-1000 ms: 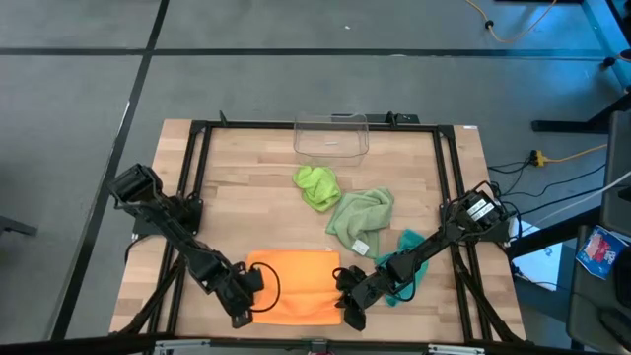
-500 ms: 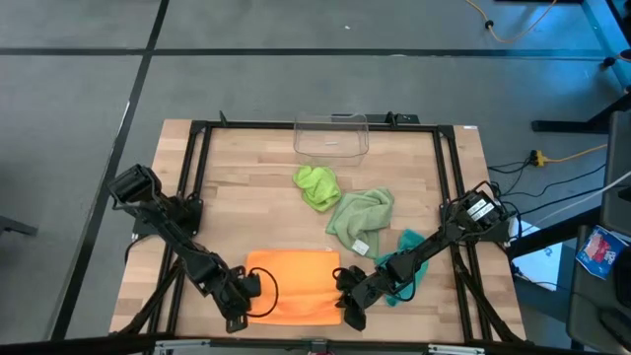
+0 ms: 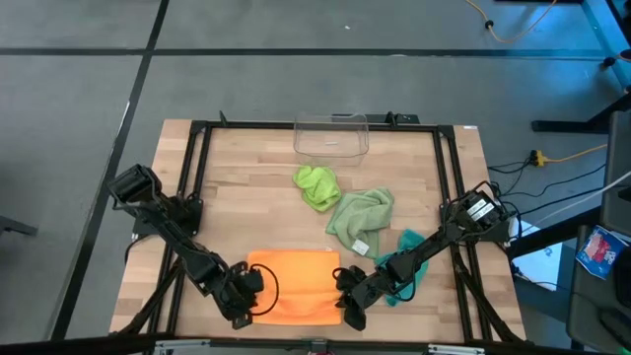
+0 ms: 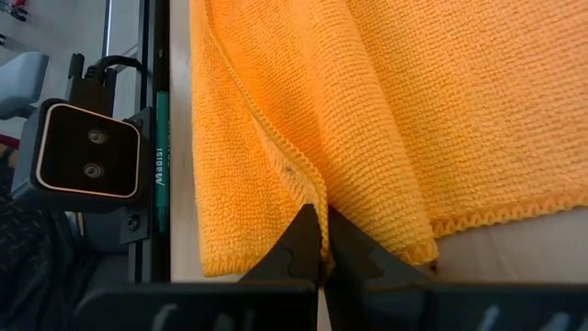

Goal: Fold microfiber towels
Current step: Fold the orange microfiber towel

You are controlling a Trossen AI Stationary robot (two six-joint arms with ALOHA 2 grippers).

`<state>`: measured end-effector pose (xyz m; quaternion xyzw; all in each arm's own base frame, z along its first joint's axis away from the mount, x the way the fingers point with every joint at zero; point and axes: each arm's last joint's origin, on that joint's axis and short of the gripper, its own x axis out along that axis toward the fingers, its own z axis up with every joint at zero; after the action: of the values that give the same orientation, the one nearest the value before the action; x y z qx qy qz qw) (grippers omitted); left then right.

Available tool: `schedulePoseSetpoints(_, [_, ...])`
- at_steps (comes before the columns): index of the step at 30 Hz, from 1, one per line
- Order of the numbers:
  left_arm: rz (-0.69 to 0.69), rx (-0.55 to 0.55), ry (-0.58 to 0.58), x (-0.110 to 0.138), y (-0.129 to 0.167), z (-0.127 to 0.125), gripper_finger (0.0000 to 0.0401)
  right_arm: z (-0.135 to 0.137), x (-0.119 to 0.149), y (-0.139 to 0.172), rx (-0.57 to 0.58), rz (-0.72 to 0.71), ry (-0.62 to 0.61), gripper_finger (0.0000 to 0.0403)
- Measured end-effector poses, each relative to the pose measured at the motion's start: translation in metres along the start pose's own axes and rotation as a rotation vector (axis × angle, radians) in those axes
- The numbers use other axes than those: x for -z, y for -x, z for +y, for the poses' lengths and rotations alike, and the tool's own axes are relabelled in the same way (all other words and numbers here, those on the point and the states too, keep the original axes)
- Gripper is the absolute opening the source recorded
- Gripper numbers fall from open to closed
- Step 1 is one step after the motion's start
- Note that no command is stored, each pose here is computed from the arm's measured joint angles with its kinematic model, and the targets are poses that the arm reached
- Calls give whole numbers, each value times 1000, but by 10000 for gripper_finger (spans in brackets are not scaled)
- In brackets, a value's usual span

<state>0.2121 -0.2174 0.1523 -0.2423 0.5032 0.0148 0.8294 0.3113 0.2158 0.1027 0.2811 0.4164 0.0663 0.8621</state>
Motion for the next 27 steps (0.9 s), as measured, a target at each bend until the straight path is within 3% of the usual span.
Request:
schedulePoseSetpoints(10, [14, -16, 113, -8, -2, 5, 81, 0, 0, 0, 0, 0, -2, 4])
schedulePoseSetpoints(19, [248, 83, 112, 1, 0, 1, 80, 0, 0, 0, 0, 0, 0, 4])
schedulePoseSetpoints(23, [348, 115, 175, 7, 2, -2, 80, 0, 0, 0, 1, 1, 0, 4])
schedulePoseSetpoints(27, [401, 106, 182, 14, 4, -3, 80, 0, 0, 0, 2, 1, 1, 4])
